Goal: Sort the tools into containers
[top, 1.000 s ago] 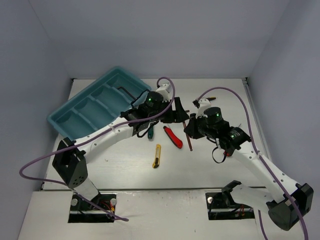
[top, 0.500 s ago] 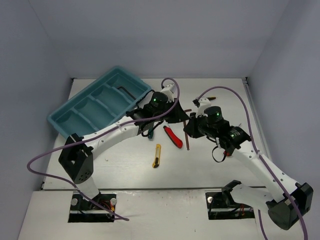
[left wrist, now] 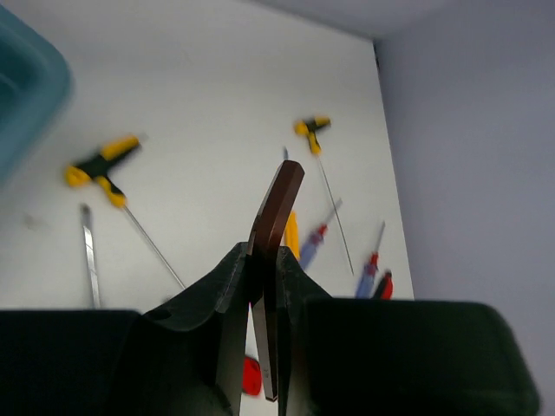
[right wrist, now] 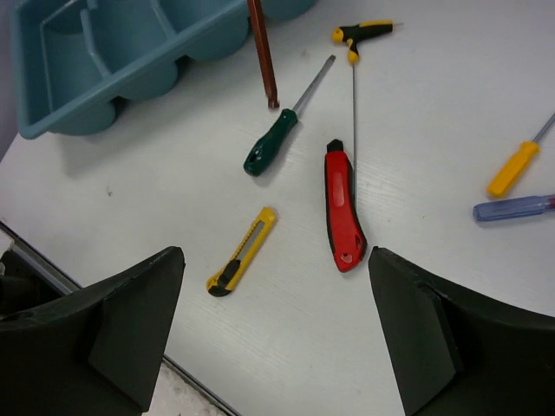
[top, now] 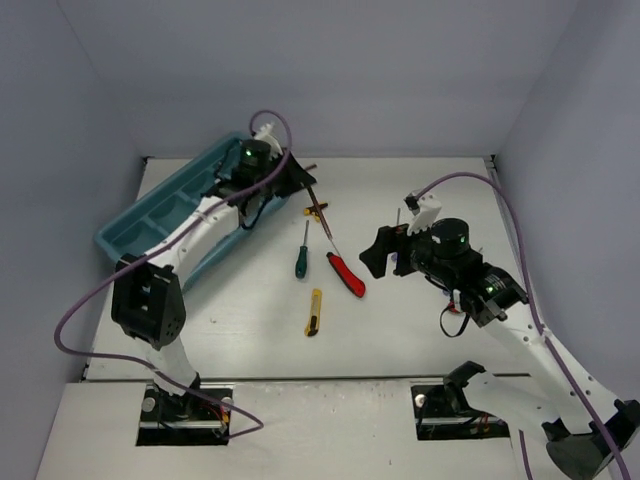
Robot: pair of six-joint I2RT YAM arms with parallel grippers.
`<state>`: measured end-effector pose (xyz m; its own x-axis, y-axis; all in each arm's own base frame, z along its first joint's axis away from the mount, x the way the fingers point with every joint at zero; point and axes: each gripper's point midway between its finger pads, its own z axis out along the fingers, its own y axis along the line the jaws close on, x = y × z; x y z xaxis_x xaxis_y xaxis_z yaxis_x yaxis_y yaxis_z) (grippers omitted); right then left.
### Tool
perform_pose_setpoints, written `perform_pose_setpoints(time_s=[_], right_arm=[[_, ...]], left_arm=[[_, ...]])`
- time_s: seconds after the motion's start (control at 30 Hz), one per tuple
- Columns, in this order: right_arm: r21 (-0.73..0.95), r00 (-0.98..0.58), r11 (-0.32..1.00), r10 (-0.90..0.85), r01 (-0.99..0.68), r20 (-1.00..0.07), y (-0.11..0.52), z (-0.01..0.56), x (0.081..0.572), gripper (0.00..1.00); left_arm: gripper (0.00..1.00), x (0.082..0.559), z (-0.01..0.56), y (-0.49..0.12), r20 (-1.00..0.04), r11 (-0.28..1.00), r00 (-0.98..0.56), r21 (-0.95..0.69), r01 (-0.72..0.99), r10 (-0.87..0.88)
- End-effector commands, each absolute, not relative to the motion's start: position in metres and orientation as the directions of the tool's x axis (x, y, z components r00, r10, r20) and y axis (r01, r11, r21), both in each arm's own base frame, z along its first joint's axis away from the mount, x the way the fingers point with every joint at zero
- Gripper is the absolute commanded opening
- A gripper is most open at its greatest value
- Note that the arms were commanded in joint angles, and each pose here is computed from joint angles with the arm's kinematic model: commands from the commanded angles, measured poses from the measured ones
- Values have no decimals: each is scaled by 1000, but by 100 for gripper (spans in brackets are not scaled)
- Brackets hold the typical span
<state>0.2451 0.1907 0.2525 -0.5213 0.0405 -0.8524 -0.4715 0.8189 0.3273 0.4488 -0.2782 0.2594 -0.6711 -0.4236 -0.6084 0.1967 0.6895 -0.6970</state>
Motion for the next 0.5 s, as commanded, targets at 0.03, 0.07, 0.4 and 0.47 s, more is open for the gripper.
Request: perform_pose_setpoints(time_s=[0.03,0.07,0.4,0.47], right_arm=[[357,-484,829,121,-432,-867,185,267,247,85],[370,-497,825,128,-427,-858,186,263,246,85],[412,-559,813,131,-412,-819,188,240,235,86],[415,-570,812,128,-409,-812,189,237,234,86]], left_arm=[[0,518,325,-214,-699,693,-503,-679,243,-509],[0,527,324,-207,-702,698,-497,-676,238,-510],[0,631,277,-132,-672,713,-485,-689,132,-560],[0,640,271,-122,-663,707,-476,-698,114,-578]])
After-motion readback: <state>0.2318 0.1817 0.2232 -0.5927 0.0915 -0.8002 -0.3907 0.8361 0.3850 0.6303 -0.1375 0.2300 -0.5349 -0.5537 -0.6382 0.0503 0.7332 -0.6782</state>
